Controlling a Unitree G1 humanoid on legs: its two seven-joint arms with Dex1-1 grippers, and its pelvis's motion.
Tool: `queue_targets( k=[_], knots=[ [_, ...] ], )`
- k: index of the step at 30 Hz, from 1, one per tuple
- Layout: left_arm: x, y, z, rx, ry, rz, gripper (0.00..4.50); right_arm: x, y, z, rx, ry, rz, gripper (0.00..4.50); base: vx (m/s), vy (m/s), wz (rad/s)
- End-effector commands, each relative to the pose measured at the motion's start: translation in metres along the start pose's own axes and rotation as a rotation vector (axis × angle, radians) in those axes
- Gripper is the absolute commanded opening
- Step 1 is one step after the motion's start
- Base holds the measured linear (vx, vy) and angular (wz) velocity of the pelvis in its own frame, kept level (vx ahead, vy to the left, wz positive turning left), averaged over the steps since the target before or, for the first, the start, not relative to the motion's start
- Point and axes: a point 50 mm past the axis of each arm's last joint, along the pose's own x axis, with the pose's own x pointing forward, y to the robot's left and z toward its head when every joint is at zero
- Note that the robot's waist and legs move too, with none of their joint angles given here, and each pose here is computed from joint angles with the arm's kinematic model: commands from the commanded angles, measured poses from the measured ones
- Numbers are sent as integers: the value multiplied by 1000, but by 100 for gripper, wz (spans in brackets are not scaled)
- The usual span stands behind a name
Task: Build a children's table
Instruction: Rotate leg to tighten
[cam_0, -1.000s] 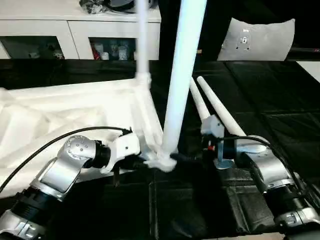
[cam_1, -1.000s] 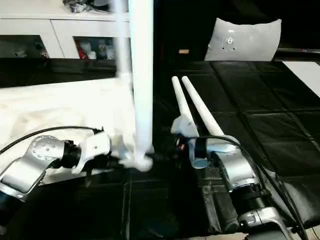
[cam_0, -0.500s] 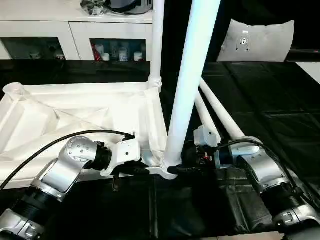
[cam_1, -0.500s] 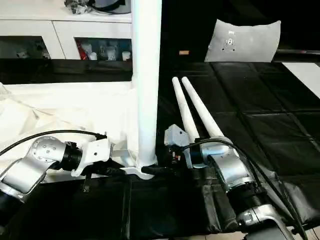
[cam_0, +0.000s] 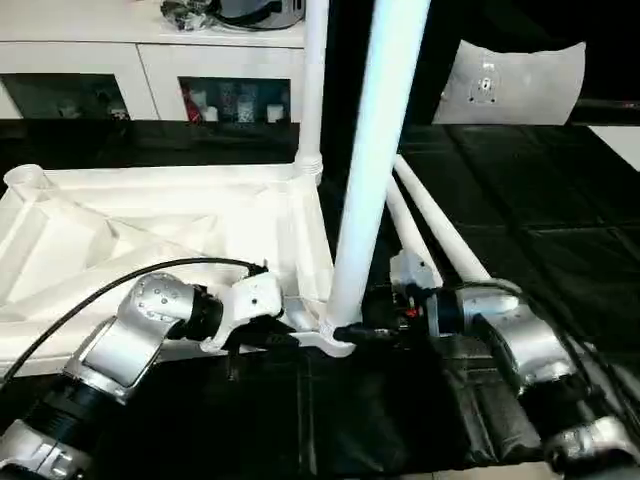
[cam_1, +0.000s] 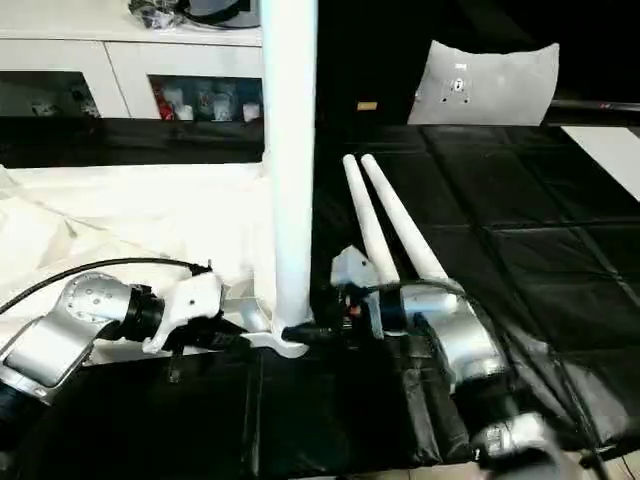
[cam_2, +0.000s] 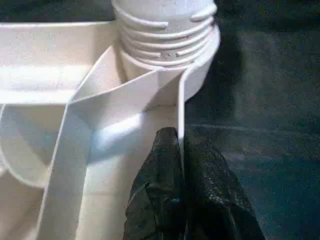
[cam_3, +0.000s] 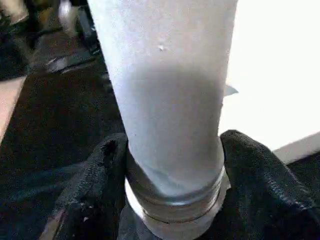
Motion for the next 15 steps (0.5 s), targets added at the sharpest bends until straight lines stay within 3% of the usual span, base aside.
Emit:
queue_targets(
  k=[1,4,8,14,15],
  knots=[
    [5,8,9,-32,-24,151,0,27,16,5,6,-49,66,262,0,0,0],
    [13,11,21,-151,-92,283,0,46,13,4,44,-70,-91,261,0,0,0],
    [21,17,36,-276,-159,438,0,67,6,15,130,-121,-278,261,0,0,0],
    [31,17,44,-285,-129,535,0,84,10,15,77,-72,-342,261,0,0,0],
    [31,17,43,-274,-118,534,0,83,10,14,115,-90,-340,261,0,0,0]
  ],
)
